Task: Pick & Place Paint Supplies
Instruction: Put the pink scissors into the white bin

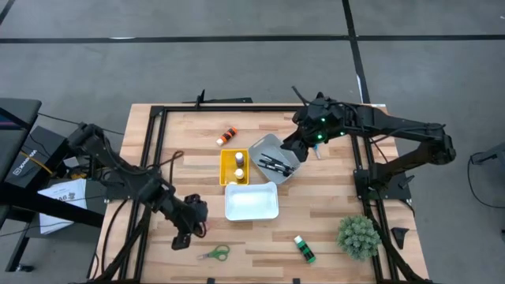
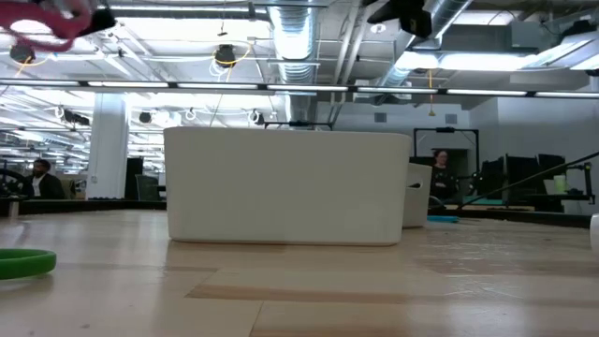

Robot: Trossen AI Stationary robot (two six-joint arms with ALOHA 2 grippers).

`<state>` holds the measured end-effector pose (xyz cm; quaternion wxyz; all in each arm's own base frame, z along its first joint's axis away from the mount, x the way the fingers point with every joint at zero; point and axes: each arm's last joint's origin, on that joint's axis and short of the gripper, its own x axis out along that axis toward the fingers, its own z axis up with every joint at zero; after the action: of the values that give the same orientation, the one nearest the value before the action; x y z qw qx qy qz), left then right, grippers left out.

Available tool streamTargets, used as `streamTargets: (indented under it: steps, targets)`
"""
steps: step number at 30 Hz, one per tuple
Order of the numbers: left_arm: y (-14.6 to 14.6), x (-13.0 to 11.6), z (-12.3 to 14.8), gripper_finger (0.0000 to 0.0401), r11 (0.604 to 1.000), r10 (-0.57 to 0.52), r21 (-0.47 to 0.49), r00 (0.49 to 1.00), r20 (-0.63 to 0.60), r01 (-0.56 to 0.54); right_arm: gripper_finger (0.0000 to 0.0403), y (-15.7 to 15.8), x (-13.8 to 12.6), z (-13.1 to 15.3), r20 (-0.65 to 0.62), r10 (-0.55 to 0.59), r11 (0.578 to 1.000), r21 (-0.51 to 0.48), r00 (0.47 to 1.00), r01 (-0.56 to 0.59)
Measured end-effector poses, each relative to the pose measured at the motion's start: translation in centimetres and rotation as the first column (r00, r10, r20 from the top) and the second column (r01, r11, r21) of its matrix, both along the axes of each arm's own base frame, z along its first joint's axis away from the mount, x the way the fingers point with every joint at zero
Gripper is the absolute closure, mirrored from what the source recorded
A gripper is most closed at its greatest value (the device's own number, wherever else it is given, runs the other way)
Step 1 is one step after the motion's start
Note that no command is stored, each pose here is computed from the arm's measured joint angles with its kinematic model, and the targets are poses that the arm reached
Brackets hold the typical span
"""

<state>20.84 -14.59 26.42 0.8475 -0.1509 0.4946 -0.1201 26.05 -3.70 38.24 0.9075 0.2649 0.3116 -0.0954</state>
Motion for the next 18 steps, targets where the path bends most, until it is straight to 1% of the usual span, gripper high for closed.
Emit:
streamTargets:
  steps: [7,11,14,18]
  targets:
    - [2.2,1.6,2.4,0.0401,0.997,-0.029,0.076,0.997,0.074,0.023,0.0274,-0.1,-0.4,0.3,0.013,-0.013,1.0,-0.005,1.0,0.014]
    - [3.5,2.3,3.4,0.0401,0.989,-0.065,0.138,0.992,0.107,0.05,0.0274,-0.1,-0.4,0.3,0.015,-0.022,1.0,0.003,1.0,0.022]
    - [4.5,2.9,3.7,0.0401,0.983,-0.087,0.173,0.989,0.123,0.065,0.0274,-0.1,-0.4,0.3,0.015,-0.022,1.0,0.003,1.0,0.022]
    - [5.8,3.8,3.5,0.0401,0.979,-0.124,0.174,0.985,0.122,0.102,0.0274,-0.1,-0.3,0.4,0.026,-0.022,1.0,0.001,0.999,0.022]
